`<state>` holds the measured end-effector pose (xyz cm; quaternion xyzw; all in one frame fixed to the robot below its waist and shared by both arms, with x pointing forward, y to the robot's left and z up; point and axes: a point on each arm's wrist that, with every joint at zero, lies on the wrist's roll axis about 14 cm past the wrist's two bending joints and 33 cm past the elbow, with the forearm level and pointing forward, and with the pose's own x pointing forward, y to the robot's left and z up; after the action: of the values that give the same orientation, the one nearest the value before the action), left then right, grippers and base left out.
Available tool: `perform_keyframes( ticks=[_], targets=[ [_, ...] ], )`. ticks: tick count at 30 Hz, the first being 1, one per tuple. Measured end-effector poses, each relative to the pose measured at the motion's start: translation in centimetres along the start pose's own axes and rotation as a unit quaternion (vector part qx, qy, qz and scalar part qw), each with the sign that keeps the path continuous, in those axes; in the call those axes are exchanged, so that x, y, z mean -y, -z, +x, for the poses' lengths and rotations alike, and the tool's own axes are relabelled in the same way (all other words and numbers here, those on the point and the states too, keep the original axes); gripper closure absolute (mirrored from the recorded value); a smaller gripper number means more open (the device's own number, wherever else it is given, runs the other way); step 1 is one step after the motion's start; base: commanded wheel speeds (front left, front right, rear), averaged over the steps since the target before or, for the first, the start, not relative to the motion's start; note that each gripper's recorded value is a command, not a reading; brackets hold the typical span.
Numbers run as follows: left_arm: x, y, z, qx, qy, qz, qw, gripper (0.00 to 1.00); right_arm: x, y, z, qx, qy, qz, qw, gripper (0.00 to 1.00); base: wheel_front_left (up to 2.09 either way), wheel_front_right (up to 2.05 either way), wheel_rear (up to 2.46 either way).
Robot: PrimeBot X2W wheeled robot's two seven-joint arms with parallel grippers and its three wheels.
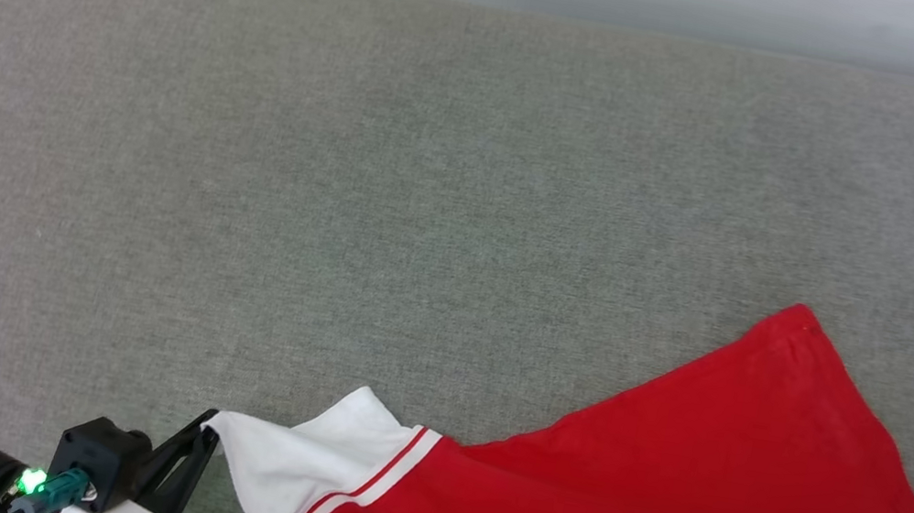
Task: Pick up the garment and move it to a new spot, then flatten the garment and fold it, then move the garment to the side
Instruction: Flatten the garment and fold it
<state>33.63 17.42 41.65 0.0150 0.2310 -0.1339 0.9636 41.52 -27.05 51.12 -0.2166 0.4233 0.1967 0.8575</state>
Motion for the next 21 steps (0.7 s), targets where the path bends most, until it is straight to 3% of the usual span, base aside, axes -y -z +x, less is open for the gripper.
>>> perform_keyframes(
  ticks=[11,21],
  targets=[
    [-0.2,0.5,1.5,-0.010,-0.003,-0.005,1.000,1.00,-4.9,-4.3,8.9,-0.070,-0.061,-0.068,0.993,0.00,0.00,0.00,0.00],
    [-0.4,1.4,2.5,-0.022,-0.009,-0.016,1.000,1.00,-7.9,-1.0,15.3,-0.142,-0.113,-0.080,0.980,0.00,0.00,0.00,0.00]
  ],
)
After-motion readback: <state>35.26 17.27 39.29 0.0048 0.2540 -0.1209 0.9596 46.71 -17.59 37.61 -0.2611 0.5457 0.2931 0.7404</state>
